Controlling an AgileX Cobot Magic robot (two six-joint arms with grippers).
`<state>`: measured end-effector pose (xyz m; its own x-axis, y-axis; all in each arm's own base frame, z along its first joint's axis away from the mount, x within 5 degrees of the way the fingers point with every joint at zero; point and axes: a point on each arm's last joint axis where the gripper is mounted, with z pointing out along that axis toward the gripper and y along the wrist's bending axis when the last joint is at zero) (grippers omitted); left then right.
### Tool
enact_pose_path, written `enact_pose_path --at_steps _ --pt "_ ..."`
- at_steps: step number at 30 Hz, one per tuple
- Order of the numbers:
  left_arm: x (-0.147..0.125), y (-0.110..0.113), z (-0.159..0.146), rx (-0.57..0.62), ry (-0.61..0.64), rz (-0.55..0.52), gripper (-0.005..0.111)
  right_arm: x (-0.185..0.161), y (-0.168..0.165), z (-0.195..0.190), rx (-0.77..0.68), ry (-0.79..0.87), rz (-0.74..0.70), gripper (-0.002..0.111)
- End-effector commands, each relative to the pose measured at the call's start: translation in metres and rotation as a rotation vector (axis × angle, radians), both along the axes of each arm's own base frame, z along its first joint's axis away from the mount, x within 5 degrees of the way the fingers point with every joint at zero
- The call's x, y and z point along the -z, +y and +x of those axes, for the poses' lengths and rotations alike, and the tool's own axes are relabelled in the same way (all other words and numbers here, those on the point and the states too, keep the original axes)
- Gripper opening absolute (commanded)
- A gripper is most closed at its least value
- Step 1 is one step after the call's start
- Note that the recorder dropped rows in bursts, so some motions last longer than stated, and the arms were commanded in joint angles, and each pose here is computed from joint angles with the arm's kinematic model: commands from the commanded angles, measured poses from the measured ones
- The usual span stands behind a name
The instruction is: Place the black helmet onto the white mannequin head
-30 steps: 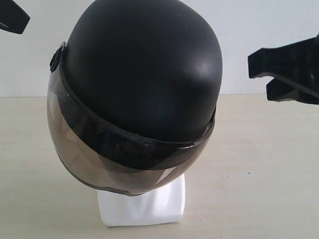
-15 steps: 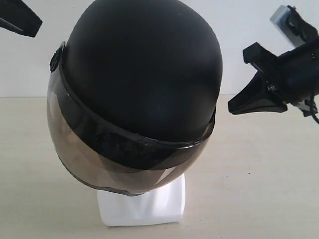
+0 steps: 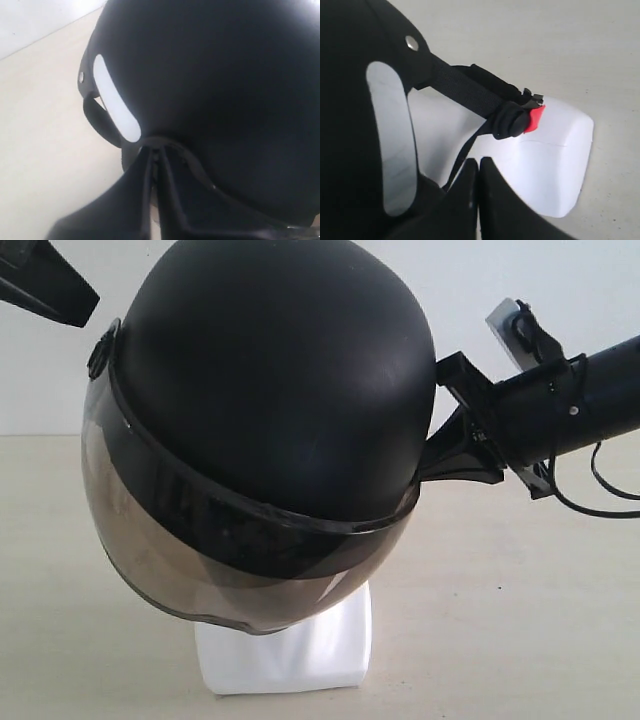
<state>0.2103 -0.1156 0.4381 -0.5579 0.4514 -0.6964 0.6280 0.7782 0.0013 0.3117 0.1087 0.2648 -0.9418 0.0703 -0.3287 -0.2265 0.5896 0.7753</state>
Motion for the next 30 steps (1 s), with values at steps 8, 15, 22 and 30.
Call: enact_pose_path --at_steps 8,15,22,30 --pt "0.000 -0.001 0.000 0.007 0.013 -0.002 0.004 -0.020 0.015 -0.006 -0.073 -0.009 0.203 0.000" --pt "0.000 -0.001 0.000 0.006 0.015 -0.002 0.004 -0.032 0.014 -0.013 -0.076 -0.045 0.214 0.000" --pt "0.002 0.001 -0.003 0.011 0.045 0.022 0.004 -0.051 0.012 -0.023 -0.074 -0.100 0.221 0.000" --pt "0.008 -0.001 0.000 0.015 0.082 0.040 0.004 -0.066 0.012 -0.033 -0.082 -0.131 0.265 0.000"
